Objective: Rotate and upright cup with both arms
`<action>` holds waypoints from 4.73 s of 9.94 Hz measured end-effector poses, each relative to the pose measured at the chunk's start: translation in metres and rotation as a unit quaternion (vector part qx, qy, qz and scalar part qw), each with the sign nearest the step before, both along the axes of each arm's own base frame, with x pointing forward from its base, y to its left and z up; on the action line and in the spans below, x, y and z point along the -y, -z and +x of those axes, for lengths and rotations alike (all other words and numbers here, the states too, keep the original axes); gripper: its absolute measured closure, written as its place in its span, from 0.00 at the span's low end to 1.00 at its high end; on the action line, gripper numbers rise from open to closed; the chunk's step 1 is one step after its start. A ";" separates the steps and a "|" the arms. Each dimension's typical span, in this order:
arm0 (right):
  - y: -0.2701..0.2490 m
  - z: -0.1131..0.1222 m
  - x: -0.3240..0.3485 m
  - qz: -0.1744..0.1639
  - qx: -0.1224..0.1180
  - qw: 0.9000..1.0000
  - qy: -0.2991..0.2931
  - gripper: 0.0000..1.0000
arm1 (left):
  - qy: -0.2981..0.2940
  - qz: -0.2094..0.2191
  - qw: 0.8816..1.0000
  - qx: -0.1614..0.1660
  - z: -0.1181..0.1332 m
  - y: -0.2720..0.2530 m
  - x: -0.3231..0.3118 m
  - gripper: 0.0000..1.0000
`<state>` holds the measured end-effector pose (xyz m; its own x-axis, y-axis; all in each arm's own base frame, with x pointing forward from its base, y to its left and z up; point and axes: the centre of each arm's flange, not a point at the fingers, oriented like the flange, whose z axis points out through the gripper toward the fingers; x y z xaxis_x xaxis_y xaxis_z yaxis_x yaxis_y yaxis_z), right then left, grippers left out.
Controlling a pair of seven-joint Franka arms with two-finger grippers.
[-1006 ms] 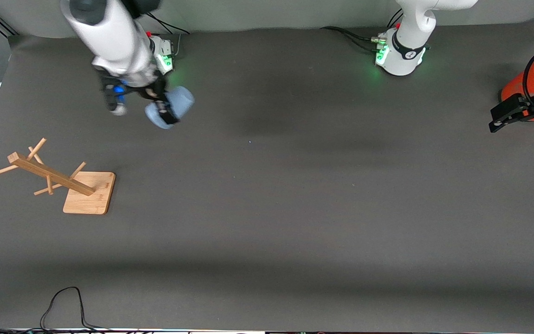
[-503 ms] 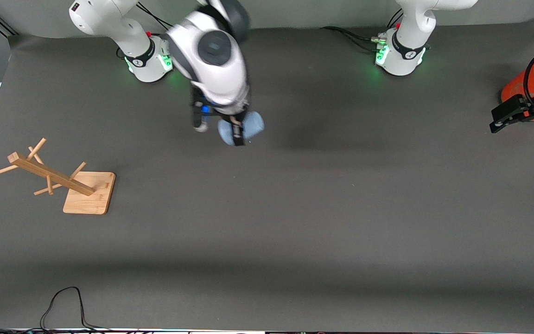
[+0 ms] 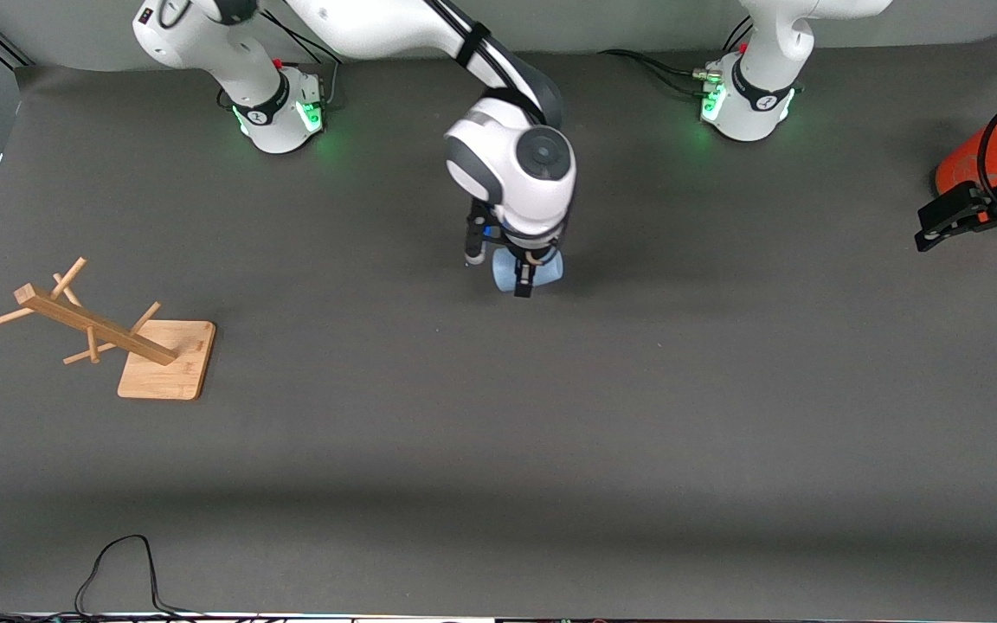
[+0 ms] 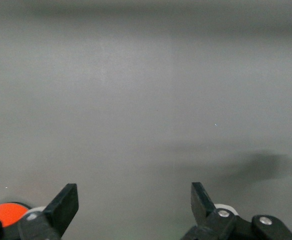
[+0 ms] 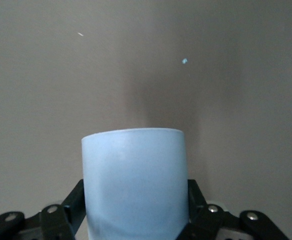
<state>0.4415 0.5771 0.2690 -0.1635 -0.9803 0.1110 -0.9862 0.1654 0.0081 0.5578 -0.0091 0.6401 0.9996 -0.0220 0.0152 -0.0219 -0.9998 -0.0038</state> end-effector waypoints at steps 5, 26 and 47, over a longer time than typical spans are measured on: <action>0.077 -0.015 -0.024 -0.023 0.009 1.000 0.017 0.18 | -0.011 0.004 1.000 -0.010 0.004 0.010 -0.003 0.00; -0.227 0.067 0.147 -0.035 -0.092 0.973 -0.208 0.00 | -0.023 -0.006 0.998 -0.065 -0.015 0.073 0.143 0.00; -0.324 0.145 0.599 0.047 -0.035 0.669 -0.741 0.00 | -0.071 0.258 0.962 0.050 -0.158 0.429 0.547 0.29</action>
